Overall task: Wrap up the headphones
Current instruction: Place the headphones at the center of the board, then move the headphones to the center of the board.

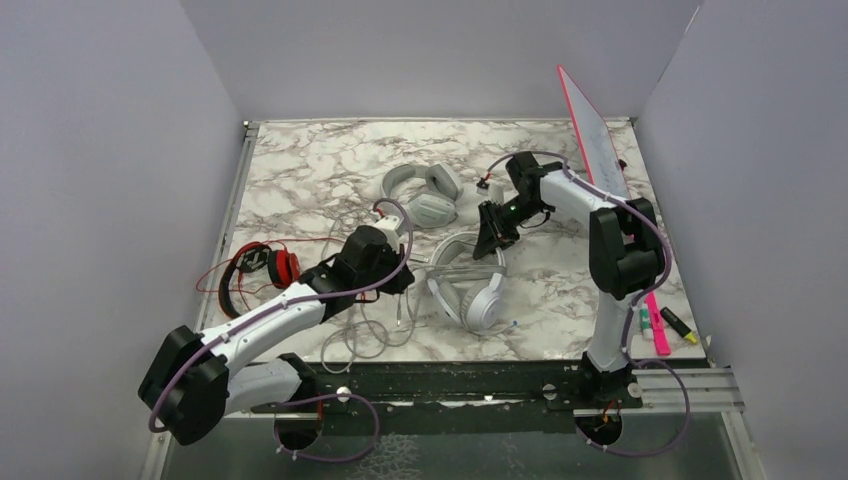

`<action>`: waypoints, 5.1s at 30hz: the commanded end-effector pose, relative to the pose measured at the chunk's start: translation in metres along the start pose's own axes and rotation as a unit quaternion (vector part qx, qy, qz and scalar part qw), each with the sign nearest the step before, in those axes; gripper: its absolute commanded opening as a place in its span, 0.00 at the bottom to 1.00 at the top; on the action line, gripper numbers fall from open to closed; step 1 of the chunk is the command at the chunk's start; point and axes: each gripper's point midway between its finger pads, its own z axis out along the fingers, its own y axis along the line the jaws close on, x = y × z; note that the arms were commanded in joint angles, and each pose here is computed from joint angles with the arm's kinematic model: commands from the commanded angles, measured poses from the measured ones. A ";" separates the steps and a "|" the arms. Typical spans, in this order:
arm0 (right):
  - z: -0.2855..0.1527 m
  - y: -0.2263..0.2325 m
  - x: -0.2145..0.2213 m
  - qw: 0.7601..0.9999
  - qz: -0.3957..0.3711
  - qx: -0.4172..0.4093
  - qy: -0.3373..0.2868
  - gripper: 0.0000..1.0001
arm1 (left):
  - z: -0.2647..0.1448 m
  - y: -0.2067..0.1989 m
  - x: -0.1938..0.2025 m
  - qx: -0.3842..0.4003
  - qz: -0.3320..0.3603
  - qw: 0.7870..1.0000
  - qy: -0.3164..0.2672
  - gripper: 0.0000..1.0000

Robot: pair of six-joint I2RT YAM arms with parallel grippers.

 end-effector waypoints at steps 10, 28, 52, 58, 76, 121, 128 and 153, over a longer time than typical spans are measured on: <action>-0.016 -0.097 -0.023 0.971 -0.041 0.235 0.015 0.17 | 0.050 0.010 0.004 0.000 0.009 1.000 0.002 0.00; -0.088 -0.086 -0.045 0.905 -0.034 0.419 -0.059 0.69 | 0.094 -0.027 0.003 0.049 -0.020 0.999 0.011 0.00; -0.006 0.017 -0.016 0.982 -0.001 0.171 -0.079 0.75 | 0.106 -0.068 0.022 0.036 -0.014 0.998 -0.041 0.00; 0.021 0.000 -0.010 0.981 0.012 0.188 -0.049 0.74 | 0.102 -0.058 0.006 0.016 0.039 0.997 -0.070 0.00; 0.028 -0.008 -0.010 0.973 -0.017 0.229 -0.020 0.66 | 0.111 -0.047 0.038 0.017 -0.005 1.000 -0.009 0.02; 0.051 -0.034 0.030 0.928 -0.099 0.351 0.079 0.62 | -0.071 -0.031 -0.027 0.005 -0.012 0.988 -0.157 0.70; 0.030 -0.062 0.045 0.894 -0.108 0.425 0.096 0.30 | -0.074 -0.032 -0.028 0.009 -0.010 0.987 -0.162 0.70; -0.020 -0.072 0.057 0.903 -0.031 0.429 -0.022 0.75 | -0.112 -0.043 -0.085 -0.018 -0.004 0.978 -0.209 0.78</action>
